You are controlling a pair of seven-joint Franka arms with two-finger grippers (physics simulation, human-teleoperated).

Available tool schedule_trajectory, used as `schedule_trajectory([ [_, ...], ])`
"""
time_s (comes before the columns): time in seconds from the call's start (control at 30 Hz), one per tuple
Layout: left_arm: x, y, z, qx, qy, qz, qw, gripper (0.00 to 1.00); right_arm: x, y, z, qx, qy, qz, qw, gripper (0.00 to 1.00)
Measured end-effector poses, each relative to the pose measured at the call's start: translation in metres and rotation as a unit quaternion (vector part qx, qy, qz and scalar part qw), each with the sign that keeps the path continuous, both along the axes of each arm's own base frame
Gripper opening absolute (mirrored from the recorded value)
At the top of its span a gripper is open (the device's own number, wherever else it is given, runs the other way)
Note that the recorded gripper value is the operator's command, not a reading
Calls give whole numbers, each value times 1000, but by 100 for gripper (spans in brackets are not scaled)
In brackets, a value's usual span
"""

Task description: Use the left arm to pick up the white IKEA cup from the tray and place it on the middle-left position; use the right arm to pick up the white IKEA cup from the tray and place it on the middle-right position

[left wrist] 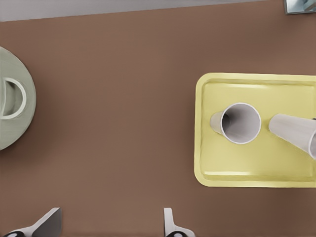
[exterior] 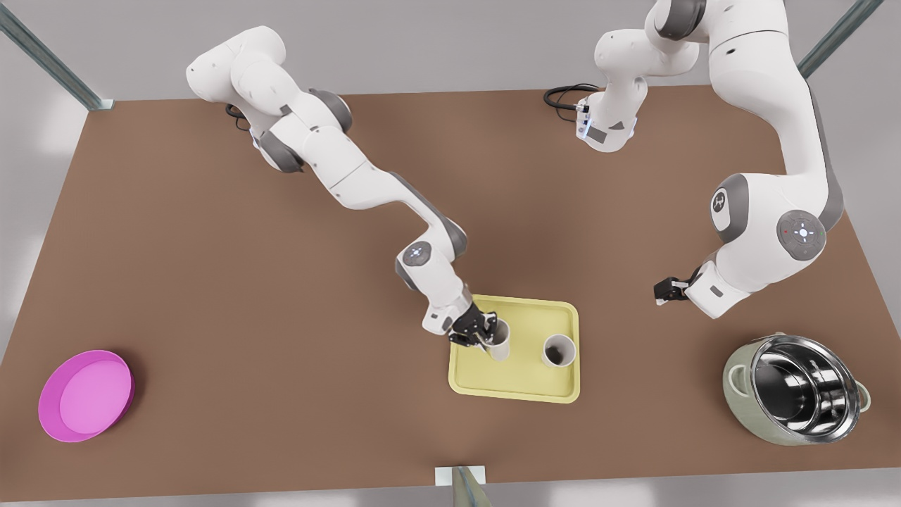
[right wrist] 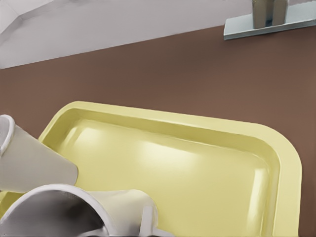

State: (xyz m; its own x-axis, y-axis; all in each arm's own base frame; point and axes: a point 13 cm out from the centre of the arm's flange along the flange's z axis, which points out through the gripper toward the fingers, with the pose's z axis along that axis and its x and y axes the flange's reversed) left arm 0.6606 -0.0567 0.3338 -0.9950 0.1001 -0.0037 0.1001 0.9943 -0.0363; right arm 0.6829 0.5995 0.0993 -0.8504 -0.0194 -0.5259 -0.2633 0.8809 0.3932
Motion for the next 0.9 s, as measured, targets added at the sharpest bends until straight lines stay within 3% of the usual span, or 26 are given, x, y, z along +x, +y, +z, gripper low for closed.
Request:
schedule_trajectory([
  [0.13,0,0,1,0,-1,0,1000,100,15,-8,34,27,11,-14,999,13],
  [0.33,-5,-45,25,-18,-11,-18,1000,100,108,-150,176,45,49,-72,995,11],
  [0.5,-27,-182,21,-42,-2,-89,995,100,144,-338,173,-75,97,-86,989,11],
  [0.63,-18,-183,-69,-7,34,-76,996,100,138,-469,146,-153,150,-72,974,12],
  [0.73,6,-165,-106,7,23,-50,998,100,115,-511,108,-194,192,-26,962,12],
  [0.8,33,-161,-122,3,5,-32,999,100,102,-525,77,-223,201,9,954,12],
  [0.9,40,-165,-155,2,6,-20,1000,100,98,-539,57,-246,193,49,948,12],
])
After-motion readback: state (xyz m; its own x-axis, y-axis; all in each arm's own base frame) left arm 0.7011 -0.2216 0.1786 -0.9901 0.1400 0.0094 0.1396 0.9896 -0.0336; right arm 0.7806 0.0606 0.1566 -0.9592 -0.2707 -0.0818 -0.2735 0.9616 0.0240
